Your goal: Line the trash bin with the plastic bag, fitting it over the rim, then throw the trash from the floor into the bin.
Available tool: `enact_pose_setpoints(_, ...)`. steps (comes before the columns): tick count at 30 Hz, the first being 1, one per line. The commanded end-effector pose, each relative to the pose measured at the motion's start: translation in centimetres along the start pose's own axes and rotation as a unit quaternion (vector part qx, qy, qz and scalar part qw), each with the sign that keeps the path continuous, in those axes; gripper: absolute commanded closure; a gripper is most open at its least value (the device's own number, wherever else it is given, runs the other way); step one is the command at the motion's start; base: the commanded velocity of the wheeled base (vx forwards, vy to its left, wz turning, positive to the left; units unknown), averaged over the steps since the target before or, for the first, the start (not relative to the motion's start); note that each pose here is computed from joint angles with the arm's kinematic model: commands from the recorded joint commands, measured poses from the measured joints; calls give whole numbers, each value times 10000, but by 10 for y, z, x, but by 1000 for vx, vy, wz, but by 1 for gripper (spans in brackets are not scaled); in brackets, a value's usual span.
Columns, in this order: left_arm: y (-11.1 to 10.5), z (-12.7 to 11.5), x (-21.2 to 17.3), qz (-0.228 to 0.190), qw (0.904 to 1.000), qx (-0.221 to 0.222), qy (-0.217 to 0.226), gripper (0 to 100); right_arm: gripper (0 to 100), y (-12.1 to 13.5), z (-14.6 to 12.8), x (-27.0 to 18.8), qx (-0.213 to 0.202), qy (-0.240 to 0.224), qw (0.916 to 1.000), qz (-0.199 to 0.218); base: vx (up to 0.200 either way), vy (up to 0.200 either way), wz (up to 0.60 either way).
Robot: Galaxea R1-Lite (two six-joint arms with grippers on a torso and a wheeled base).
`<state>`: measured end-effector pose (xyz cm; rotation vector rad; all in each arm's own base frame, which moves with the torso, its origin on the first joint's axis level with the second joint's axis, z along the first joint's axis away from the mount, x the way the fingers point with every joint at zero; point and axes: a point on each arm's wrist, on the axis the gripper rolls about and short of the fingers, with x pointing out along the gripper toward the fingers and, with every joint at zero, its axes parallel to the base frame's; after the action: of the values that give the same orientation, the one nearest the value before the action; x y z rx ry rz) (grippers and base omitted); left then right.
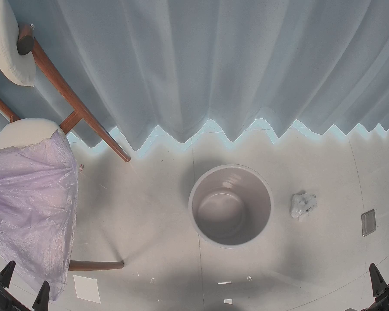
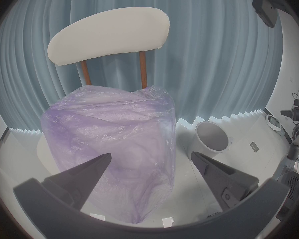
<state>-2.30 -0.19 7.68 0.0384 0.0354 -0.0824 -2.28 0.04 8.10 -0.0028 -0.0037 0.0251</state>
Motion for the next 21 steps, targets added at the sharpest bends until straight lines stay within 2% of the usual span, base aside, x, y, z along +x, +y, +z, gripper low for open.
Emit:
enact_pose_setpoints(1,0,-5,0,9,10000,-9,7,0,0,0,-5,0,-1,3,10000,5,0,0,0)
enact_pose_setpoints(2,0,8,-1,68,9980,-28,-626,0,0,0,-5,0,-1,3,10000,5,0,0,0)
enact_pose_setpoints(3,0,8,-1,68,9980,-28,-626,0,0,0,-5,0,-1,3,10000,5,0,0,0)
enact_pose_setpoints(4,0,13,-1,31,9962,11,-871,0,0,0,-5,0,-1,3,10000,5,0,0,0)
enact_pose_setpoints(7,0,16,-2,-31,9950,44,-1002,0,0,0,-5,0,-1,3,10000,-3,0,0,0)
enact_pose_setpoints(10,-1,23,-5,-386,9931,160,-1097,0,0,0,-5,0,6,3,10000,-3,0,0,0)
enact_pose_setpoints(12,-2,27,-6,-587,9922,237,-1076,0,0,0,-5,0,6,3,10000,-3,0,0,0)
enact_pose_setpoints(13,-2,31,-4,-635,9941,354,-808,0,0,0,-5,0,6,3,10000,-3,0,0,0)
enact_pose_setpoints(15,-2,36,-3,-616,9949,438,-662,0,0,0,-5,0,6,3,10000,-3,0,0,0)
enact_pose_setpoints(18,-1,55,2,-638,9940,751,-482,0,0,0,-5,0,6,3,10000,-3,0,0,0)
enact_pose_setpoints(21,1,79,10,-655,9939,797,-389,0,0,0,-5,0,6,-5,10000,-3,0,0,0)
